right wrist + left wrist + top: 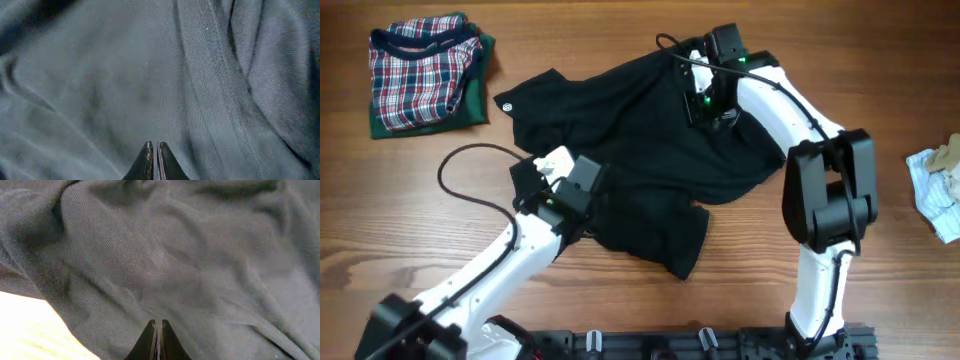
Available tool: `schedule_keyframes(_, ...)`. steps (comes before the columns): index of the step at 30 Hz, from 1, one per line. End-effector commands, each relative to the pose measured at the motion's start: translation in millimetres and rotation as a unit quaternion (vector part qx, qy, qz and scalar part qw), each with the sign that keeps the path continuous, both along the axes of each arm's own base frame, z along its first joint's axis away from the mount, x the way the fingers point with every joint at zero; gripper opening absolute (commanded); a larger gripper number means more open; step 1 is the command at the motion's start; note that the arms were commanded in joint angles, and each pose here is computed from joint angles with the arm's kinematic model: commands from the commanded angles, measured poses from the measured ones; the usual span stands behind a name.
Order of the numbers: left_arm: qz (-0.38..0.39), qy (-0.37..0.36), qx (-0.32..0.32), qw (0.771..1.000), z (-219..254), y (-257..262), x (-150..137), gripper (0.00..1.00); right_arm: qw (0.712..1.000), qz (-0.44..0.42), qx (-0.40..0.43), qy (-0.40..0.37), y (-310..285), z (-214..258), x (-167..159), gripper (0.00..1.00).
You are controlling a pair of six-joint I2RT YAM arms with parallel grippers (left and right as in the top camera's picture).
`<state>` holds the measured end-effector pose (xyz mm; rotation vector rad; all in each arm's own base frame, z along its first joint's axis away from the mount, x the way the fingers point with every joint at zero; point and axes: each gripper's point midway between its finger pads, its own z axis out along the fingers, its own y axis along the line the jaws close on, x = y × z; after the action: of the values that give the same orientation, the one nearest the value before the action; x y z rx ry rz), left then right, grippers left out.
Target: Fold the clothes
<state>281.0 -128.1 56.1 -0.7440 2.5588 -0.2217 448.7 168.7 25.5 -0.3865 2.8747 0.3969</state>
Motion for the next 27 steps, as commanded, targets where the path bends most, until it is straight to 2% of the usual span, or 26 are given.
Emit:
schedule_keyframes(1, 0.003, 0.013, -0.001, 1.000, -10.4, -1.3, 0.2, 0.04, 1.000, 0.003, -0.018, 0.009, -4.8, -20.5, 0.1, 0.04)
schedule_keyframes(4, 0.000, 0.035, 0.003, 0.999, -28.9, -4.4, -0.5, 0.04, 1.000, 0.001, -0.024, 0.007, -6.6, -26.5, 2.6, 0.04)
schedule_keyframes(8, -0.006, 0.070, 0.005, 0.998, -56.0, -9.4, -4.0, 0.04, 0.997, -0.016, -0.074, -0.011, -27.2, -30.2, 12.2, 0.04)
schedule_keyframes(14, -0.014, 0.104, 0.008, 0.994, -83.7, -18.7, -13.1, 0.04, 0.994, -0.058, -0.083, -0.034, -63.8, -27.7, 32.8, 0.05)
schedule_keyframes(19, -0.018, 0.105, 0.010, 0.994, -87.7, -21.4, -13.6, 0.04, 0.990, -0.103, -0.087, -0.050, -106.4, -26.8, 49.5, 0.08)
schedule_keyframes(23, -0.019, 0.105, 0.010, 0.994, -87.8, -21.5, -13.7, 0.04, 0.988, -0.119, -0.095, -0.036, -136.4, -46.1, 50.6, 0.09)
schedule_keyframes(27, -0.019, 0.104, 0.009, 0.994, -87.6, -21.8, -13.2, 0.04, 0.981, -0.170, -0.090, -0.013, -173.0, -45.9, 47.8, 0.06)
